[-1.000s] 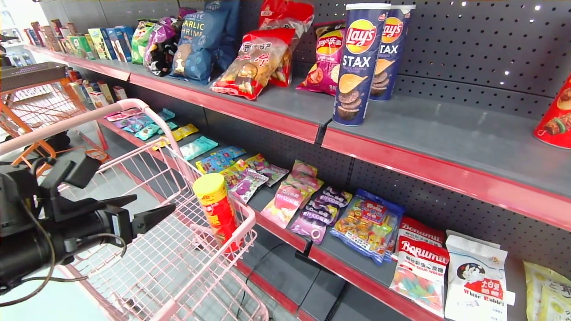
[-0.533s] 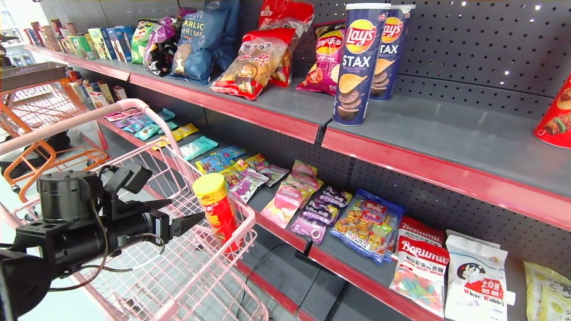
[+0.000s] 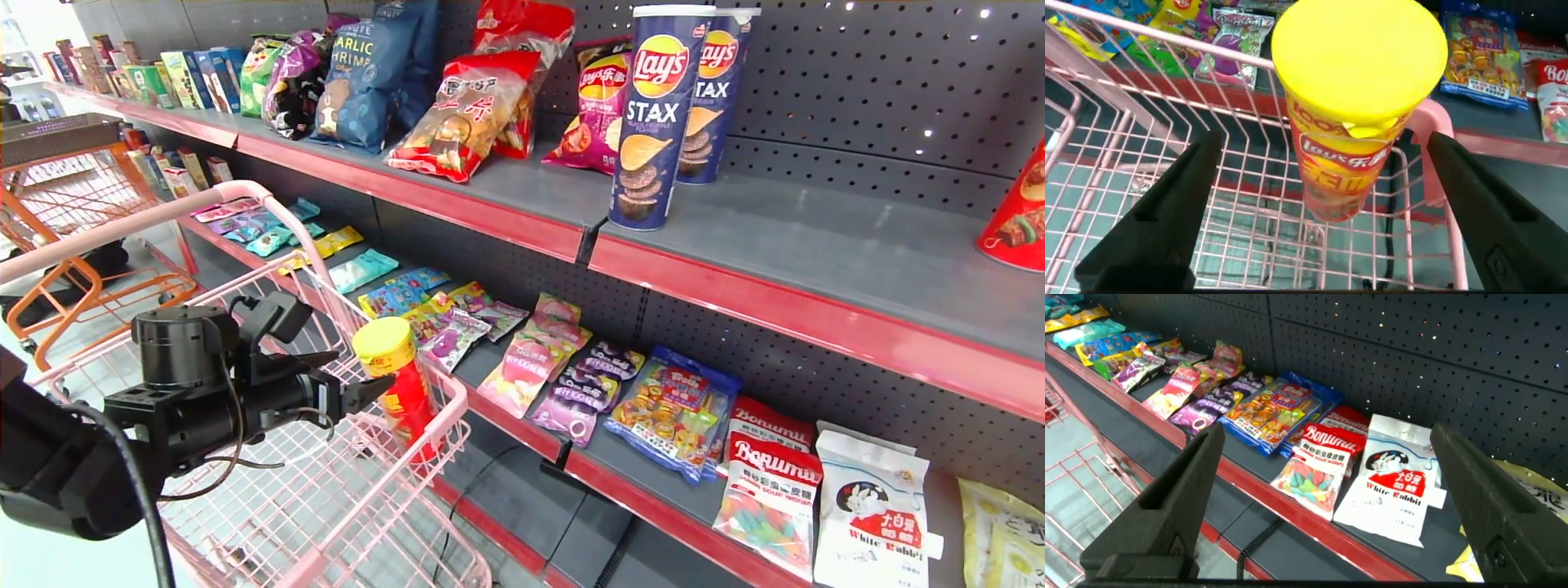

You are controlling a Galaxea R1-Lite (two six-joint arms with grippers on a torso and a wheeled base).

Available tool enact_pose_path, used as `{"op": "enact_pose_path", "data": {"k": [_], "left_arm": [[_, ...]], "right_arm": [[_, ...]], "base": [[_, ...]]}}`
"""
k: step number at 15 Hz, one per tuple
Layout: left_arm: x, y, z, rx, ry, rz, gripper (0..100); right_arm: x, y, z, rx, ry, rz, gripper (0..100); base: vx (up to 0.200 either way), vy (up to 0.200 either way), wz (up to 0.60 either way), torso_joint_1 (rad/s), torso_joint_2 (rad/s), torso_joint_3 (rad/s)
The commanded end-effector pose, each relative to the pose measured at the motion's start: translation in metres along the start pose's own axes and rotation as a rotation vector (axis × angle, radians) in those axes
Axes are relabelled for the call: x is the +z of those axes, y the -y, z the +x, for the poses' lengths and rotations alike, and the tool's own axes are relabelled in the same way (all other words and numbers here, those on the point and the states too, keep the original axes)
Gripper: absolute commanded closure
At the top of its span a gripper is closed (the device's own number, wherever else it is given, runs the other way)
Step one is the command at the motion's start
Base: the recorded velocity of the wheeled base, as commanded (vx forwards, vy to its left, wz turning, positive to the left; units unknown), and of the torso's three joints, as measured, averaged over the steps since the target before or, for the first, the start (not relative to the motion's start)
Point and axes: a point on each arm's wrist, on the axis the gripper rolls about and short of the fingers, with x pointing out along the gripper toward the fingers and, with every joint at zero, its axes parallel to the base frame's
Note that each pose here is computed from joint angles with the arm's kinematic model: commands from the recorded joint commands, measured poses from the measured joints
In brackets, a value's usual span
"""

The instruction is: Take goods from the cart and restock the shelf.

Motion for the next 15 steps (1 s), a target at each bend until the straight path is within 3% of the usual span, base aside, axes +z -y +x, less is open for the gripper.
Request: {"op": "enact_pose_path", "data": {"k": [1,8,9,13,15], "left_arm": [[-0.004,0.004,0.011,-0.025,-0.021,0.002,0],[-0.008,0.005,0.033,-0.049,-0.036,0.022,0],[-0.009,0.005,0.035,-0.05,-0.04,0.033,100],[-0.006,0.007,0.028,-0.057,-0.029,0.037,100],[0.006,0.006,0.012,-0.038,0.005,0.041,100]], "right_arm": [[0.0,0.0,0.0,0.0,-0.002,-0.001,0],[0.0,0.0,0.0,0.0,-0.001,-0.001,0],[0.0,0.0,0.0,0.001,-0.002,-0.001,0],[0.0,0.0,0.0,0.001,-0.001,-0.001,0],[0.0,0.0,0.0,0.0,-0.002,0.001,0]], "base": [[0.0,0.0,0.0,0.0,0.0,0.0],[0.0,0.0,0.0,0.0,0.0,0.0],[0.0,0.0,0.0,0.0,0.0,0.0],[0.0,0.0,0.0,0.0,0.0,0.0],[0.0,0.0,0.0,0.0,0.0,0.0]]}}
